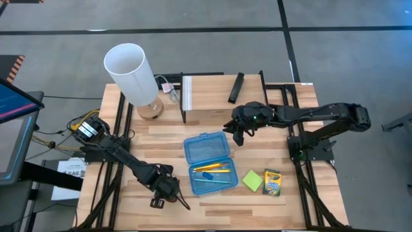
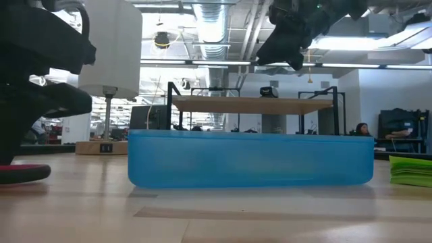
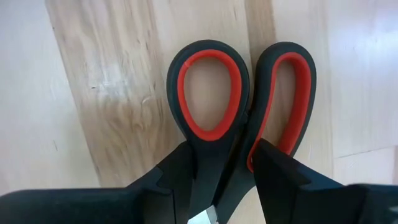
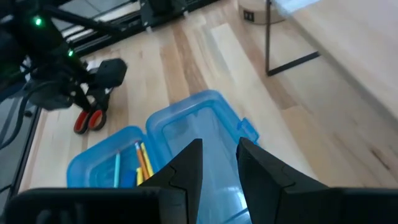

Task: Pack school essentials
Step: Put the black and silver scissors into the blue supply box

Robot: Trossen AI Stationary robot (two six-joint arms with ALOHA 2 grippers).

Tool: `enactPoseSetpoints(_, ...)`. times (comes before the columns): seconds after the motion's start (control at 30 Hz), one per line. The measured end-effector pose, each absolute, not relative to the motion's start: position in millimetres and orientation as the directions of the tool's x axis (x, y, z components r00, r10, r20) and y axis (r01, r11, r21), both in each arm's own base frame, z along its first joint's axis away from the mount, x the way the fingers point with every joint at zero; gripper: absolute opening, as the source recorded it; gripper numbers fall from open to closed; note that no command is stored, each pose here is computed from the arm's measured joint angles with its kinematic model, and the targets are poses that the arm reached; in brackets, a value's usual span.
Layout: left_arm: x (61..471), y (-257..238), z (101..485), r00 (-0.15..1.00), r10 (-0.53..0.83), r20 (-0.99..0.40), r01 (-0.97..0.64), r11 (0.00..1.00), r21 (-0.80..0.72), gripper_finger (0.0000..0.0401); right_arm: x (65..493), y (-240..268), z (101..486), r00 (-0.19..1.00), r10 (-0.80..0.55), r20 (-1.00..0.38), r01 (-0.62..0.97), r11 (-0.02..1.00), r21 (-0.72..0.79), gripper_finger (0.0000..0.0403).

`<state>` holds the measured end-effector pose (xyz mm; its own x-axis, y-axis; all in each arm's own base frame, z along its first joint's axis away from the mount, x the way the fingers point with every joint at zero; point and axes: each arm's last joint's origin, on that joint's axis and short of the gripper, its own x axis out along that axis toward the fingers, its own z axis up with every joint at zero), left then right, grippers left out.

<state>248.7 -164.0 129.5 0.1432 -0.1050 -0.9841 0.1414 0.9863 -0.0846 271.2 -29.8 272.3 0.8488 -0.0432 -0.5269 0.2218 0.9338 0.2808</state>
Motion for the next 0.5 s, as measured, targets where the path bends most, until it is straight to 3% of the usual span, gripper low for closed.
enactPoseSetpoints(0.33, 248, -163, 138, 0.173, -0.124, -0.977, 0.129, 0.986, -0.102, 0.0119, 271, -35, 272, 0.848, -0.059, -0.527, 0.240, 0.929, 0.283, 0.0120)
enactPoseSetpoints(0.5, 244, -156, 146, 0.194, -0.066, -0.979, 0.066, 0.996, -0.054, 0.0118, 271, -35, 273, 0.849, -0.059, -0.525, 0.239, 0.929, 0.283, 0.0120)
